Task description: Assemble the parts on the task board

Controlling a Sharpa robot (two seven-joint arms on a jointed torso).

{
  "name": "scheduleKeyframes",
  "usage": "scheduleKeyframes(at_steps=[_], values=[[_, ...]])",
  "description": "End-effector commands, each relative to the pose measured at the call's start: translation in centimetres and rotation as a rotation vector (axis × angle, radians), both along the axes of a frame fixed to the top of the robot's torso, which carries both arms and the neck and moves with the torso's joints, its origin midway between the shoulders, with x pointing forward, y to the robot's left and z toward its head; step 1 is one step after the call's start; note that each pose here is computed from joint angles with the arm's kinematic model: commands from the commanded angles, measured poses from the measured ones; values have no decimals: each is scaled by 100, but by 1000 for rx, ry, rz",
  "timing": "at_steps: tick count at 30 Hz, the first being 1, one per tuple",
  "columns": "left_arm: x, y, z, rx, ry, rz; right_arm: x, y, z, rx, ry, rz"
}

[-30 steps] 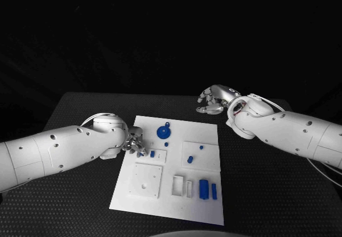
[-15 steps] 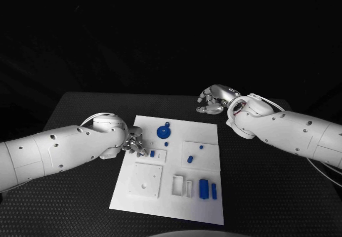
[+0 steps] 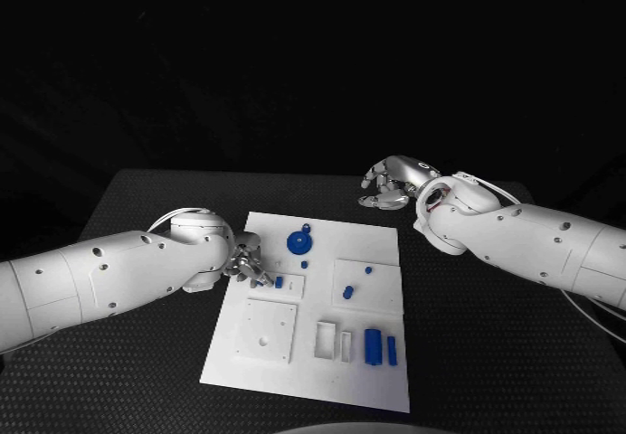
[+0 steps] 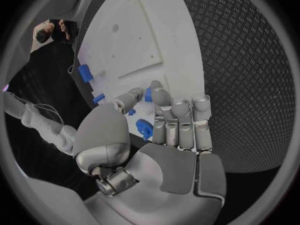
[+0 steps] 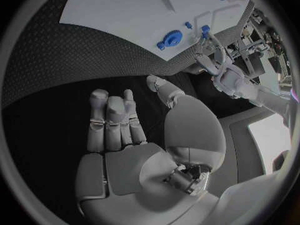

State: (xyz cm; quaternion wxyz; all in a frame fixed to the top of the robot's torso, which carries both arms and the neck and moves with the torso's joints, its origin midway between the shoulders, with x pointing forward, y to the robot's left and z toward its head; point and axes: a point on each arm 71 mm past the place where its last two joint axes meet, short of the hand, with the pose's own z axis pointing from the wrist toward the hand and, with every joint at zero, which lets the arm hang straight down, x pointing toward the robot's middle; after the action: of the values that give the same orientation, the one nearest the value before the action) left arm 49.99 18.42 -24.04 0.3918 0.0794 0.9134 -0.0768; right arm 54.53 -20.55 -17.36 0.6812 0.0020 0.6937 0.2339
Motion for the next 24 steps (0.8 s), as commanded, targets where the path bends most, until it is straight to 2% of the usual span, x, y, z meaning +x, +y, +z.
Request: scheduleKeyframes(at_steps=[1,8,18,24], values=[[-33,50,-111,51,20,13,-4,13,-6,-11,4,9],[-30,90,-121,71,33,19,-4,9,-7,-11,5,8],[-4,133,-94,30,-1,48,-3,18,-6,-10,4,10],[-22,113,-102,-26,45,76,-1,18,-7,-10,4,9]])
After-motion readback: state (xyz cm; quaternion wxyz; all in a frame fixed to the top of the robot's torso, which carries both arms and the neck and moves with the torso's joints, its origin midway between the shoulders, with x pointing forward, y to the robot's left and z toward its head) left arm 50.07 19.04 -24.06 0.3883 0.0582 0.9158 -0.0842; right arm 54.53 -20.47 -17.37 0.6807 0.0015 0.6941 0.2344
